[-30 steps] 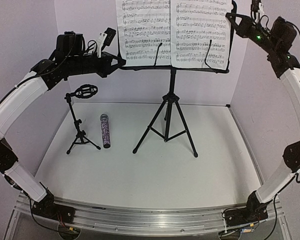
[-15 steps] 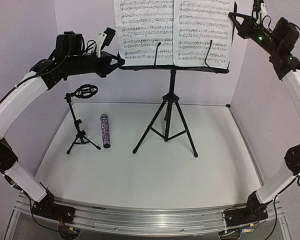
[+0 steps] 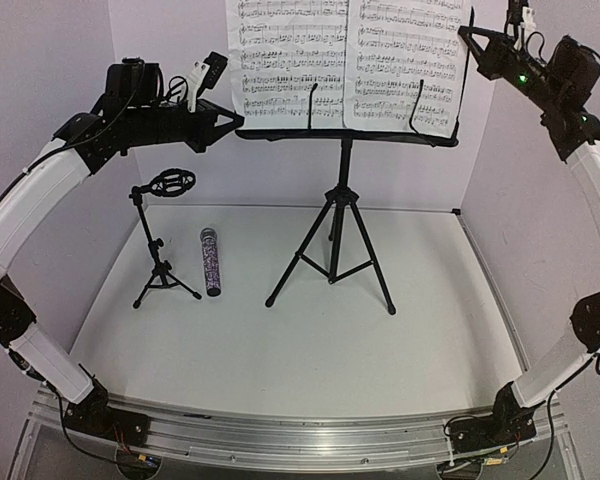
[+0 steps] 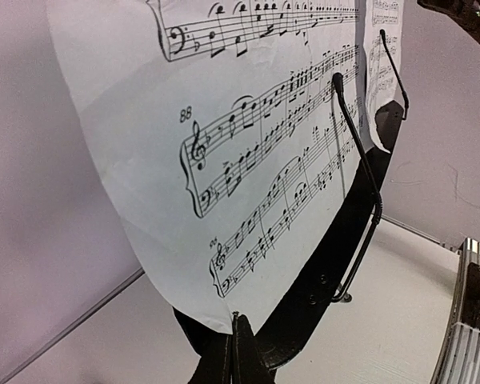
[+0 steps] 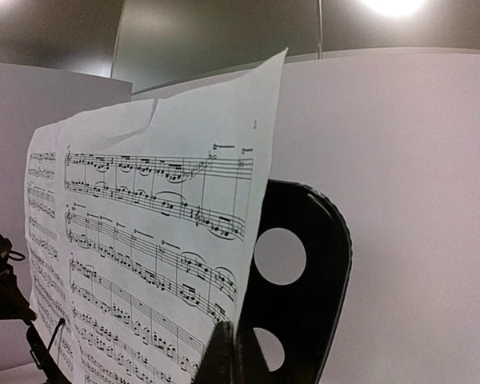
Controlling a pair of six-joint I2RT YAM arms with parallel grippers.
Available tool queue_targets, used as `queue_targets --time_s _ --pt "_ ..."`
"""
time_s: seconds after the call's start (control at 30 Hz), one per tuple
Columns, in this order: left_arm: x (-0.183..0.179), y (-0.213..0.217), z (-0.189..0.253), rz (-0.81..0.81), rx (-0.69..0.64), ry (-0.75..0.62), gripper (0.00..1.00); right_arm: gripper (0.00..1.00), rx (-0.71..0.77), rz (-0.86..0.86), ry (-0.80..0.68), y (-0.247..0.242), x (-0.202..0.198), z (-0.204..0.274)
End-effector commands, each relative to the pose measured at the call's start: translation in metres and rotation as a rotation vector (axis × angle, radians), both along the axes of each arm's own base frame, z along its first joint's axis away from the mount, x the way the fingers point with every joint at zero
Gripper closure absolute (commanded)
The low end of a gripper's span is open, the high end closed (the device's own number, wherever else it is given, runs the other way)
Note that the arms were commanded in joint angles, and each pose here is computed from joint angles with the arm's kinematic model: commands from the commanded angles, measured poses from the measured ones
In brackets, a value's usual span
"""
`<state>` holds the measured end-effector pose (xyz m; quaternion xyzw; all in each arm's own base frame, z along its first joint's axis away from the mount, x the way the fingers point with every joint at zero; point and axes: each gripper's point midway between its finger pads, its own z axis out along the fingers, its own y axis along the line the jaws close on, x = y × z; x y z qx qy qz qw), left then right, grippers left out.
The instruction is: Set up the instrument practice props
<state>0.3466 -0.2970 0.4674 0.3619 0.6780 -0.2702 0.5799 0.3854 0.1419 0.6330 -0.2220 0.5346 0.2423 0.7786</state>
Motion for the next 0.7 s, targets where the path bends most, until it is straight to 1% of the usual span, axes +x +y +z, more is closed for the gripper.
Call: queue_targets --time_s 0.0,0.07,0.13,0.27,0.37,0.5,0.67 --pt "-0.004 0.005 0.021 -0.015 0.011 -0.071 1.0 0.8 0.001 0.033 -0.003 0.001 -0.015 0.003" --pt "-0.004 0.004 0.022 -0.022 0.013 -0.079 1.0 0.73 0.003 0.067 0.021 0.005 -0.016 -0.003" --pt "-0.004 0.003 0.023 -0.023 0.013 -0.084 1.0 0.7 0.006 0.098 0.046 0.009 -0.016 -0.008" --pt "-0.003 0.002 0.025 -0.027 0.009 -0.082 1.0 0.68 0.01 0.109 0.102 0.01 -0.013 -0.027" --pt "-0.003 0.002 0.023 -0.027 0.006 -0.076 1.0 0.67 0.014 0.086 0.141 0.007 -0.013 -0.044" --pt "-0.003 0.001 0.019 -0.03 0.004 -0.065 1.0 0.69 0.019 0.06 0.178 0.004 -0.011 -0.06" --pt "-0.002 0.0 0.019 -0.03 -0.001 -0.061 1.0 0.79 0.023 0.056 0.203 0.003 -0.007 -0.069"
